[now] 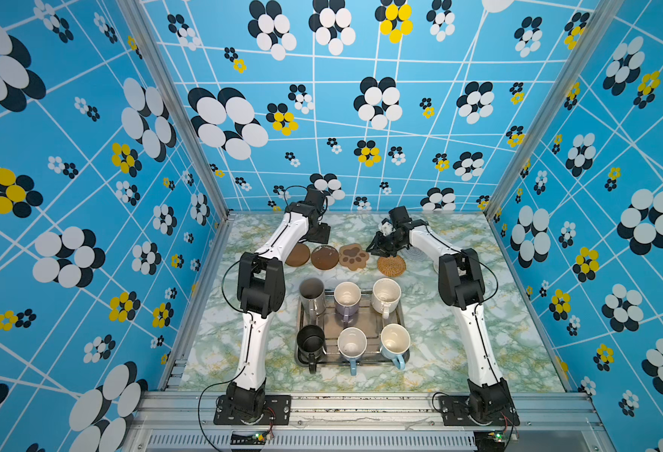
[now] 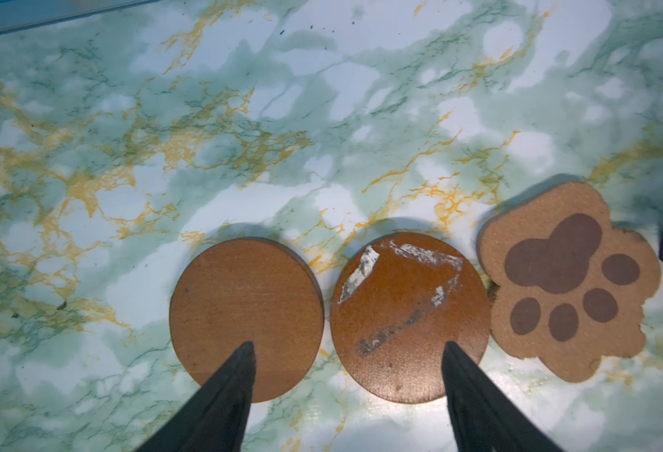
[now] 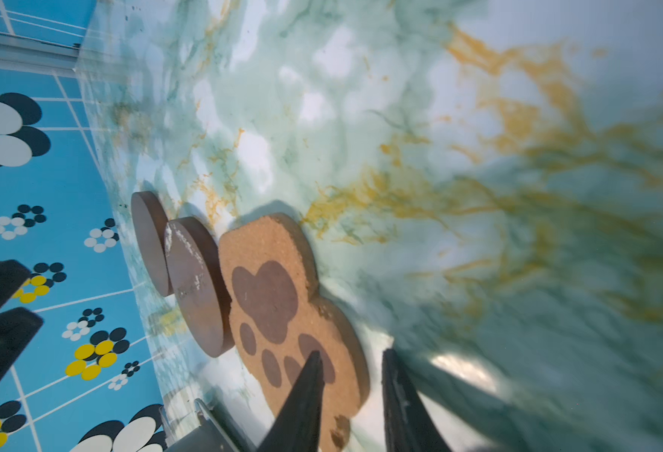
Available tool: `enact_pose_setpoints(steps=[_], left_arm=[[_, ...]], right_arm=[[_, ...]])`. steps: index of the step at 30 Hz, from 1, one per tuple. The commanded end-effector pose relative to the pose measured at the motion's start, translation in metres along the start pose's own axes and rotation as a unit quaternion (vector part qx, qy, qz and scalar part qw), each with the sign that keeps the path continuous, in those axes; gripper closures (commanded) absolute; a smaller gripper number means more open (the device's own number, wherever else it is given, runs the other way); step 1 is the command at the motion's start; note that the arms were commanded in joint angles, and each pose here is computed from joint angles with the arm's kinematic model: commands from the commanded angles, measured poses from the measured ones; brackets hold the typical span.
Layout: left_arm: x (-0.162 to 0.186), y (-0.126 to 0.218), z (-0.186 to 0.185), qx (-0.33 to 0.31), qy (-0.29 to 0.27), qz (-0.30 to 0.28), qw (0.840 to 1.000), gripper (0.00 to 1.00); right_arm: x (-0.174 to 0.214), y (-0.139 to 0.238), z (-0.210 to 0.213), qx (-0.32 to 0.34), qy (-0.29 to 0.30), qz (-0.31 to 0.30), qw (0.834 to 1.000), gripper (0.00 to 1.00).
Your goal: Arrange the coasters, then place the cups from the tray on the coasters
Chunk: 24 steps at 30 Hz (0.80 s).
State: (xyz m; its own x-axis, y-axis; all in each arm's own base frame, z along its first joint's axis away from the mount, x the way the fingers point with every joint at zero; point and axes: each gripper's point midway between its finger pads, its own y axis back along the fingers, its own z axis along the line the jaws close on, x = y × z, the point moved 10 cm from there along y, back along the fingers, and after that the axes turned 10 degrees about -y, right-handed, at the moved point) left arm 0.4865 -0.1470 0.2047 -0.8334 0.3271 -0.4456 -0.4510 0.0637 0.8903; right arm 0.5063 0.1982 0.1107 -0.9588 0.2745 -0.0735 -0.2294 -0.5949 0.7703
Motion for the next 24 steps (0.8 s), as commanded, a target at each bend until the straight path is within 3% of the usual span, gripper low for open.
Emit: enact_pose_setpoints(steps=[1,9,13,15,24], left_arm=[[-0.004,0.029,-0.014,0.024,-0.012,-0.025,0.999,0.27],[0.010,0.017,-0.052,0.084,-0.034,0.011,0.996,0.39],[0.015,0.002,-0.067,0.132,-0.025,0.028,0.991,0.55],[0.017,-0.005,-0.073,0.147,-0.022,0.037,0.988,0.69],[0.029,-0.028,-0.088,0.172,-0.015,0.067,0.983,1.00]], right_arm=[[0.006,0.033,0.013,0.025,0.025,-0.018,0.999,0.71],[0.021,0.035,0.014,0.019,0.037,0.010,0.999,0.81],[0.020,0.024,0.010,0.010,0.027,0.023,0.999,0.96],[0.020,0.019,0.010,0.007,0.025,0.026,0.999,1.00],[0.007,0.006,0.013,0.005,0.027,0.026,0.999,1.00]])
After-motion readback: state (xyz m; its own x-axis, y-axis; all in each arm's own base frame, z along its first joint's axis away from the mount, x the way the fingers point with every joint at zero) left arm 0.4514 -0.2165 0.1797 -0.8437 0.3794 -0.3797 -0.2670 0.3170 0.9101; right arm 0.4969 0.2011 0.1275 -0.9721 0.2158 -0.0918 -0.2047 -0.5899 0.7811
